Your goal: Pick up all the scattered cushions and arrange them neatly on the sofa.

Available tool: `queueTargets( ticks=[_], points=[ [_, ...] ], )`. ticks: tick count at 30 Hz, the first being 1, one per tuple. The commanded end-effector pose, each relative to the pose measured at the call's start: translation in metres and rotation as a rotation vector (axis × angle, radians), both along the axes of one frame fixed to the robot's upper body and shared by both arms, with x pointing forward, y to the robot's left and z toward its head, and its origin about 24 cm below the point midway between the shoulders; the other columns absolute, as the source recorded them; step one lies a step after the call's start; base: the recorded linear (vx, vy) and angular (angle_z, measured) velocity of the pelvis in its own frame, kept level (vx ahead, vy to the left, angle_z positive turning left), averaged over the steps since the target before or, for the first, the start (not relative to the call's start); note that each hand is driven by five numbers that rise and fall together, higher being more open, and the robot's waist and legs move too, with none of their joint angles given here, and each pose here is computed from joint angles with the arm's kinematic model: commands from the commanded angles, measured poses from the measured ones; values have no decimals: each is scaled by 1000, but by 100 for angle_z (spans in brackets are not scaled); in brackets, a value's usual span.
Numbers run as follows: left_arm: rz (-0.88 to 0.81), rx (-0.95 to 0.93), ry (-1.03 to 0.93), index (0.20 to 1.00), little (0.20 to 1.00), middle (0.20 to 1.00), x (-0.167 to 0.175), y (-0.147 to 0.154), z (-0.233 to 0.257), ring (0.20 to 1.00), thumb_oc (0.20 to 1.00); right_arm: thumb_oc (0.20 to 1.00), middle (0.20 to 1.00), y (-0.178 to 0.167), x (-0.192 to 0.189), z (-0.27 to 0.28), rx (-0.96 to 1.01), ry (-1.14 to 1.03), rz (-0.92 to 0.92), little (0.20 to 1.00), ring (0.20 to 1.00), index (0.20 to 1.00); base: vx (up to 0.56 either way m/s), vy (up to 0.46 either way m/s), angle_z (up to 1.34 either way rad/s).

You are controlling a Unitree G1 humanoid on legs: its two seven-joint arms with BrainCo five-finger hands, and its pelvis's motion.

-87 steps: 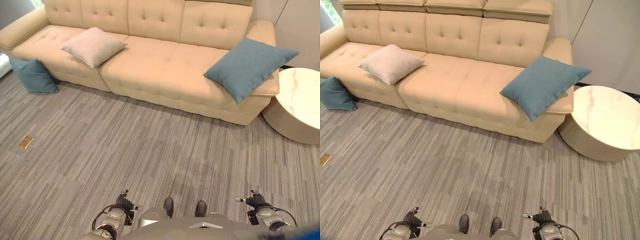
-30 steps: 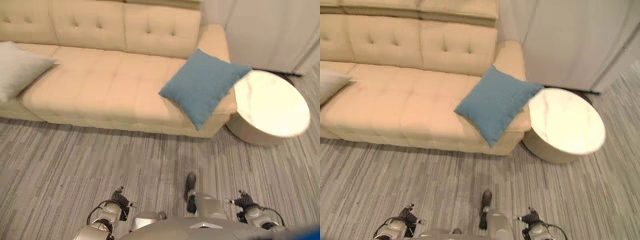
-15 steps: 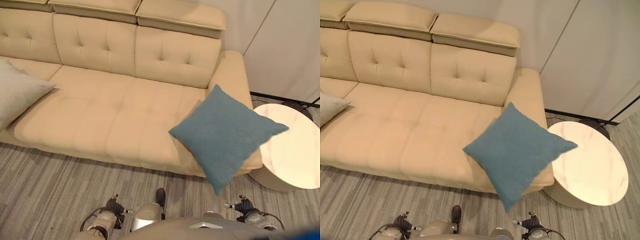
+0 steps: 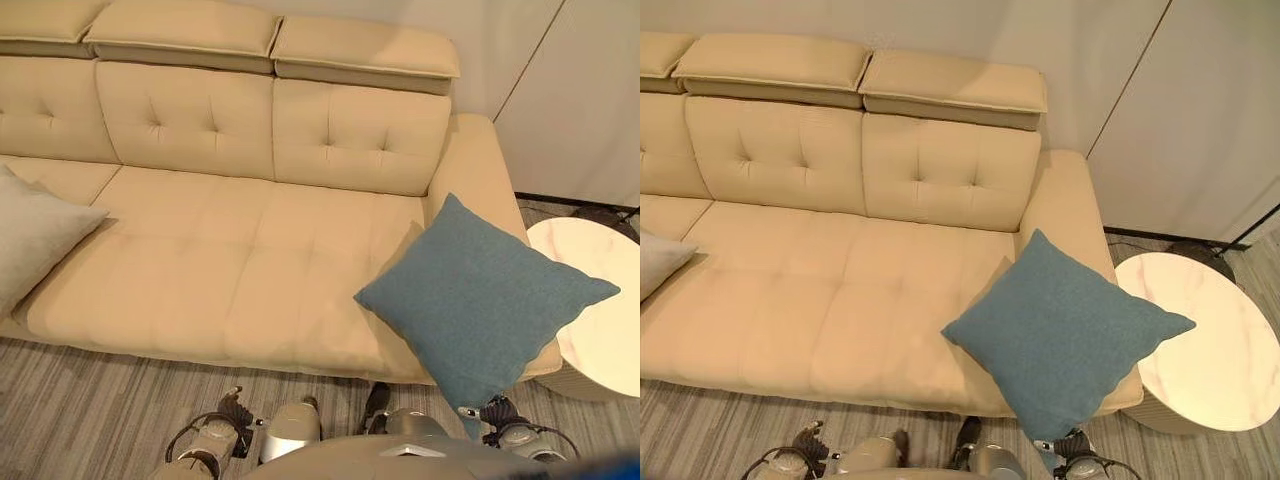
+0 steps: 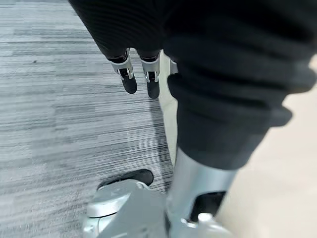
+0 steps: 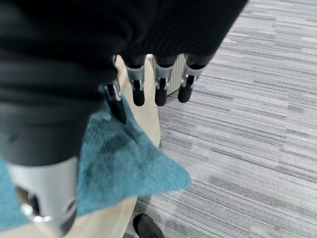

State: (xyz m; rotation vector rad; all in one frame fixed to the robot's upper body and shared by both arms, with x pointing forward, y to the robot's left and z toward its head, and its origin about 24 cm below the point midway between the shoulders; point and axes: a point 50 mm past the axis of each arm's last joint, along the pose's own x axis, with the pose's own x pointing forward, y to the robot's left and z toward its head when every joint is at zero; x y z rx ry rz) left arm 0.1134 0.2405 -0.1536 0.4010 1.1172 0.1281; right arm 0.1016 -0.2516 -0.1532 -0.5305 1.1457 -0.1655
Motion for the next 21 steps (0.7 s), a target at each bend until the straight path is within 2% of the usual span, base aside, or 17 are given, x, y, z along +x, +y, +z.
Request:
queueTargets(
  ticks=[1, 8, 11, 16, 21],
  points=[
    [-8, -19, -49, 1000, 1000, 1000, 16, -6, 3, 1000, 1000, 1000, 1000, -5, 27, 10, -32, -84, 41, 1000, 1000, 1000, -28, 66, -21],
    [22, -45, -116, 1000, 1000, 1000, 26, -11, 7, 1000, 1000, 1000, 1000, -7, 28, 12, -38, -119, 13, 1000, 1000, 1000, 30, 113, -34],
    [78, -62, -253, 1000, 1000, 1000, 47, -11, 19, 1000, 1000, 1000, 1000, -11, 46, 23, -53, -238, -17, 1000, 1000, 1000, -3, 87, -55],
    [112, -84, -588, 1000, 1000, 1000, 88, -10, 62, 1000, 1000, 1000, 1000, -16, 88, 66, -169, -535, 59, 1000, 1000, 1000, -49, 107, -76],
    [95, -63, -758, 1000, 1000, 1000, 111, -8, 94, 1000, 1000, 1000, 1000, -14, 109, 96, -227, -708, 89, 1000, 1000, 1000, -34, 92, -54]
  ],
)
